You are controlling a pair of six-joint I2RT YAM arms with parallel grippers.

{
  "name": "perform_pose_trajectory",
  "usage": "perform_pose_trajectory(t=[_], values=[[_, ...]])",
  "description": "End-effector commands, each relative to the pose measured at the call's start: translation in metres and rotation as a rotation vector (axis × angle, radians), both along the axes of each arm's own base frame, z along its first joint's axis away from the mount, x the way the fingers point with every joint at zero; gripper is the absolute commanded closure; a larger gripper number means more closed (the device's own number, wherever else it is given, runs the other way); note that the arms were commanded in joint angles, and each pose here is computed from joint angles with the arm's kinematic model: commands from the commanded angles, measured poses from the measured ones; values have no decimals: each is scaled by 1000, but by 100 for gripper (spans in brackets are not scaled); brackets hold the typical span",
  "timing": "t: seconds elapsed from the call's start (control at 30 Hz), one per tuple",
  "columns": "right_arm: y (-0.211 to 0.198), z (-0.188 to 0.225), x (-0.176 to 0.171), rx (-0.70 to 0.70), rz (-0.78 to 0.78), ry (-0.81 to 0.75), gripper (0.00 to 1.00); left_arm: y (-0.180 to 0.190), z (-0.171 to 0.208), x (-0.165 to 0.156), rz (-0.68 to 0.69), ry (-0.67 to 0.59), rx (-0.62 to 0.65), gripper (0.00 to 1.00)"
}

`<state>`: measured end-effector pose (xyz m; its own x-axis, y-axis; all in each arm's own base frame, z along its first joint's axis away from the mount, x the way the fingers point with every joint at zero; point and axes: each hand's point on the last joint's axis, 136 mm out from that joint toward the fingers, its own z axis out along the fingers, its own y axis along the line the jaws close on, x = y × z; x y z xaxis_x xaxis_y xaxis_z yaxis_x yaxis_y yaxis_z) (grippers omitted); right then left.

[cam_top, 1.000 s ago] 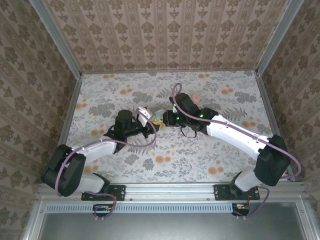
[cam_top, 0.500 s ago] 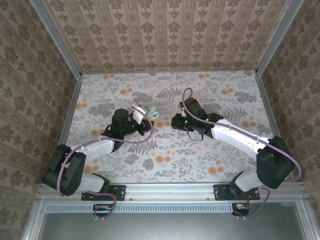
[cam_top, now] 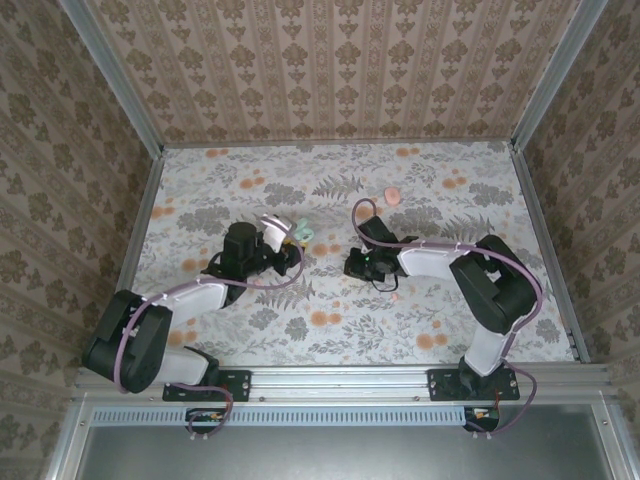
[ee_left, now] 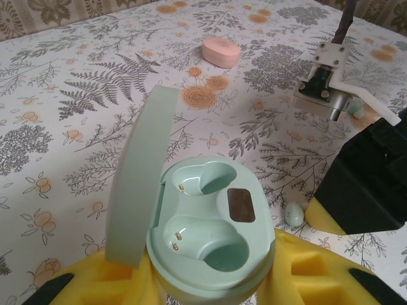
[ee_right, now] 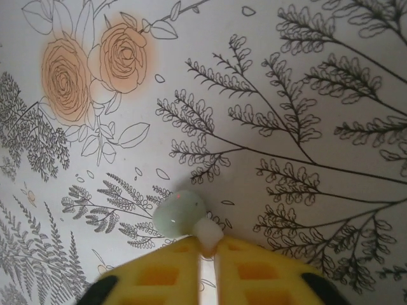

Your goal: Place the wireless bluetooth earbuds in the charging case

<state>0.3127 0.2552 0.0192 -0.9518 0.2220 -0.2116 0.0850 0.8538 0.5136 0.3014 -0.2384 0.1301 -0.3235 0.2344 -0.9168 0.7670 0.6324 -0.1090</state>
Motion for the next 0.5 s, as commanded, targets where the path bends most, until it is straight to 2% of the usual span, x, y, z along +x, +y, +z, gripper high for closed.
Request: perform_pose_trajectory(t=[0.0,0.13,0.27,0.33,0.47], values=[[5,13,0,57,-6,-11,74,5,8,0,19,-20,-10,88],[-4,36,-11,46,-2,-20,64,6,8,-1,22,-23,-9,88],[-15,60,-16,7,13,-48,61,6,6,-1,21,-21,-9,88],[-14,68,-14,-12,50,-68,61,6,7,-1,20,-21,-12,88],[-2,68,-3,-58,184,-77,68,3,8,-2,10,-17,-23,88]])
